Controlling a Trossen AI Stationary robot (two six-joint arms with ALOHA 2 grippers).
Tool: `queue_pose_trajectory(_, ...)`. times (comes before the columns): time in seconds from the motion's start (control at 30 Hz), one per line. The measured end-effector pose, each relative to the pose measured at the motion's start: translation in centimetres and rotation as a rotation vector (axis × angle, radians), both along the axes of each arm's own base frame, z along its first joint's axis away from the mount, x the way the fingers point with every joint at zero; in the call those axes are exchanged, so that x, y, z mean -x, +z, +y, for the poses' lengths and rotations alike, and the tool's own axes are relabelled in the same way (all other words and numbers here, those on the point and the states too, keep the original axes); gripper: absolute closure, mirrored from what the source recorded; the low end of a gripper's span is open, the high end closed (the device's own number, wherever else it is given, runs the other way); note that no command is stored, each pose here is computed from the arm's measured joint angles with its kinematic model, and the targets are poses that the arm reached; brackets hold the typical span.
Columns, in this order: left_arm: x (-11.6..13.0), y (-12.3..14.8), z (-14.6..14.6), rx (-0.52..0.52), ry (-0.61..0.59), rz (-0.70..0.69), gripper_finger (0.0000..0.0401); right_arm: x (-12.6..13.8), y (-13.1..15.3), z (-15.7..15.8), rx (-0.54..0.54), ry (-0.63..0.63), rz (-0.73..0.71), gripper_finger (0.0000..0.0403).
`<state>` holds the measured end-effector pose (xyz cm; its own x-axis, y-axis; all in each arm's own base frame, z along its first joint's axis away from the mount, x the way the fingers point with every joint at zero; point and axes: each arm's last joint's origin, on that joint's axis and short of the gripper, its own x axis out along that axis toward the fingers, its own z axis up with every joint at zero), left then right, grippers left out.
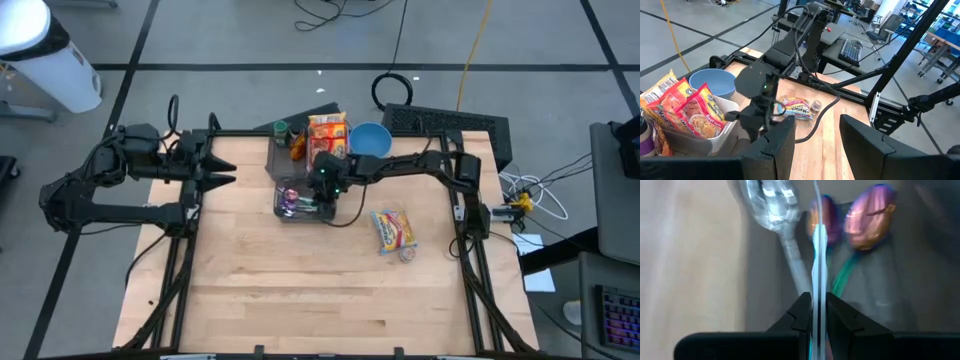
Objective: Pick & Place Food Item
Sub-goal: Put the blue patterned spoon into the bottom black bin
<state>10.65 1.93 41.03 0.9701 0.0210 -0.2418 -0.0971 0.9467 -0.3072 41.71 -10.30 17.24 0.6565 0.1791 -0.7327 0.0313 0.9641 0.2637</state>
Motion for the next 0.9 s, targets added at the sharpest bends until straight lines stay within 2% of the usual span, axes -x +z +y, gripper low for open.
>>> queue_pose_trajectory(0.07, 0.0, 0.0, 0.0, 0.002, 0.001, 0.0, 0.024, 0.05, 0.08, 0.1, -0.032, -0.005, 0.003, 0.0381)
queue_pose_trajectory(0.2, 0.0, -0.02, 0.0, 0.013, 0.003, 0.001, 0.024, -0.06, -0.01, 0.2, 0.004, -0.012, 0.003, 0.0381)
queue_pose_trajectory(0.43, 0.02, -0.07, 0.0, 0.021, 0.004, 0.007, 0.024, 0.09, -0.25, 0.18, -0.008, -0.01, 0.021, 0.038)
queue_pose_trajectory(0.9, 0.03, -0.13, -0.01, 0.024, 0.004, 0.013, 0.024, -0.04, -0.15, 0.21, -0.011, -0.019, 0.008, 0.0332)
